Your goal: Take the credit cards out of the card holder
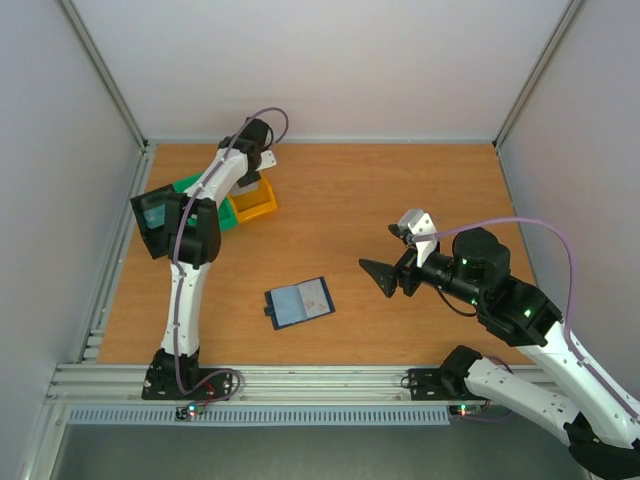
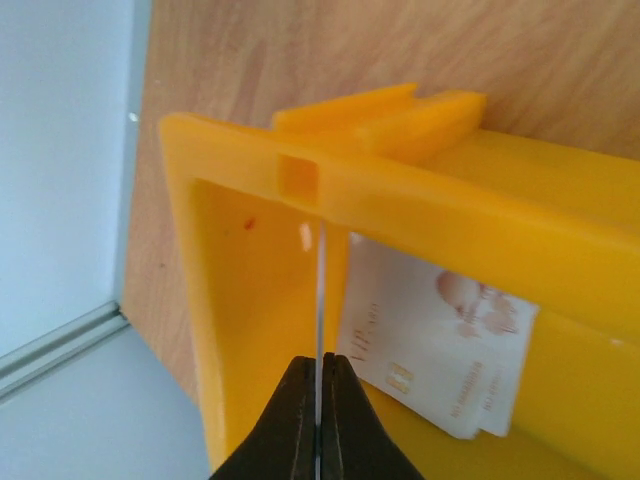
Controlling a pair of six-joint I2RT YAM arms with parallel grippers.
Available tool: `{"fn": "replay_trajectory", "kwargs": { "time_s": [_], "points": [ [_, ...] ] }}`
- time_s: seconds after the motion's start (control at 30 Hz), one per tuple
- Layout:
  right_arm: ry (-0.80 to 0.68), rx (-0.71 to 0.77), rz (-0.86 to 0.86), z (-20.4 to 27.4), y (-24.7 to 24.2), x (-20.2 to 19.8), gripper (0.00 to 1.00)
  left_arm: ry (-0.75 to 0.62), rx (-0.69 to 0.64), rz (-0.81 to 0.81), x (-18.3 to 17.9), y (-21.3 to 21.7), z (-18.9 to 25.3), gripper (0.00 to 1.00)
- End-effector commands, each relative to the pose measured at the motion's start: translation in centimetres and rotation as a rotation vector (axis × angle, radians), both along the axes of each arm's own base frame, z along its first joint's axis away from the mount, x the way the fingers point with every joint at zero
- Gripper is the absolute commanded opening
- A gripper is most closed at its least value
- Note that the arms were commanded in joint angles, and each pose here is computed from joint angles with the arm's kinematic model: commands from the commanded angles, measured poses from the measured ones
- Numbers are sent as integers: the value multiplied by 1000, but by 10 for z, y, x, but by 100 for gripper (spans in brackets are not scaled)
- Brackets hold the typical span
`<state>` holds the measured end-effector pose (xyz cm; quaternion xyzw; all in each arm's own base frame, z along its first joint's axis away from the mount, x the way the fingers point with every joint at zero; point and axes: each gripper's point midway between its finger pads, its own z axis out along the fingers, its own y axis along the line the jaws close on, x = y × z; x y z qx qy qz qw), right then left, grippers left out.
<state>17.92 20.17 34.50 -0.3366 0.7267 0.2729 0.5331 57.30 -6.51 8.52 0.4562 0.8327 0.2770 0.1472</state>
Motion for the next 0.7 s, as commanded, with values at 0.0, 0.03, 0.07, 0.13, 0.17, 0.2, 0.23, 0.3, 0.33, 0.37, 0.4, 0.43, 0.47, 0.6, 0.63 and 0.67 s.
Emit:
{"fn": "replay_trajectory", "kwargs": {
  "time_s": [0.0,0.03,0.07,0.13,0.17,0.2,0.23,0.3,0.33,0.37,0.4,0.43,0.47,0.6,0.63,0.67],
  "points": [
    [-20,5,0,9,-3,-2,98,-82,82,-20,21,2,-4,0],
    [-19,6,1,9,-3,-3,99,-85,96,-23,22,4,-6,1],
    [-18,7,2,9,-3,-3,99,-88,110,-29,22,5,-7,1],
    [-19,9,1,10,-4,-4,98,-78,129,-45,21,6,-12,6],
    [-19,10,1,10,-4,-4,98,-68,129,-51,19,5,-13,10],
    [-19,9,3,11,-4,-4,98,-58,125,-54,17,5,-14,14],
    [-19,10,5,11,-4,-5,99,-49,120,-56,15,4,-14,20],
    [-17,12,11,11,-3,-6,98,-42,111,-59,13,3,-13,31],
    [-15,13,14,11,-3,-6,99,-45,106,-61,13,2,-11,36],
    [-13,14,17,11,-2,-6,98,-49,103,-59,13,3,-8,40],
    [-8,14,20,10,-1,-6,98,-53,98,-58,13,2,-5,43],
    [-7,15,24,11,-1,-7,98,-55,91,-58,12,1,-1,45],
    [-6,16,28,11,-1,-8,98,-57,76,-55,11,0,3,46],
    [0,19,33,11,0,-9,99,-49,-5,-56,4,-7,16,54],
    [2,19,35,11,0,-9,98,-47,-24,-53,3,-7,18,56],
    [3,20,38,11,0,-10,98,-38,-33,-51,1,-8,17,57]
  ]
}}
